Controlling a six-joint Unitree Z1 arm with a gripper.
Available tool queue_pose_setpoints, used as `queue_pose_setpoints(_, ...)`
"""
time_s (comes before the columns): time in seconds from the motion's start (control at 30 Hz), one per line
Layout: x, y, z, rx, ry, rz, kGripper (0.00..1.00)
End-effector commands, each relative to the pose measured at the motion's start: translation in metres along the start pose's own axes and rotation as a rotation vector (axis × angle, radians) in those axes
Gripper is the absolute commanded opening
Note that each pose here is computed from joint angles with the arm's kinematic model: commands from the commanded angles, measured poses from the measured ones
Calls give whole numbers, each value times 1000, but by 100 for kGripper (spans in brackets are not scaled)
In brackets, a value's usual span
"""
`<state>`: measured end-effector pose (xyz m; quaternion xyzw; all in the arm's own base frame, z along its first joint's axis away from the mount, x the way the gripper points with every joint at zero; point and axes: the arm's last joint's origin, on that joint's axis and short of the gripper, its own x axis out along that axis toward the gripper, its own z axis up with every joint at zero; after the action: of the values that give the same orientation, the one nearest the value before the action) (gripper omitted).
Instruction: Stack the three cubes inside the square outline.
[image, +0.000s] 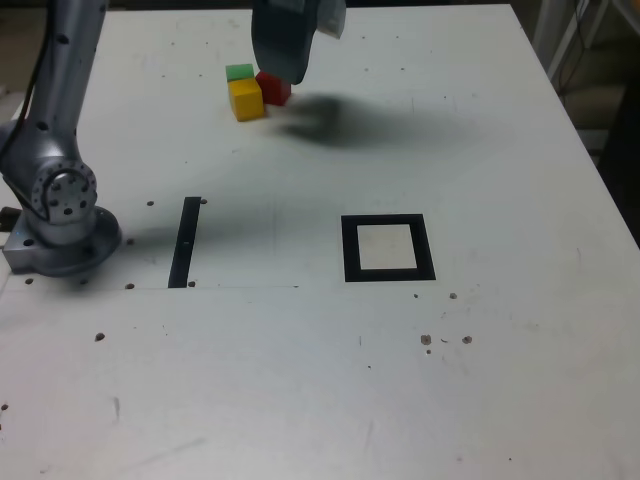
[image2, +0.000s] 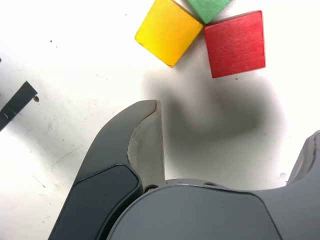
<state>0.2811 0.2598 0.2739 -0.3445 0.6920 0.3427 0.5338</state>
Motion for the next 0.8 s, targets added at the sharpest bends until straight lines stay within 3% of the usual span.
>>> queue_pose_setpoints(0.0,4,1,4,-19,15,-14,97)
queue_pose_setpoints(0.23,10,3,16,-47,25,-54,97)
queue_pose_setpoints(0.77,31,13,37,-61,49,-46,97)
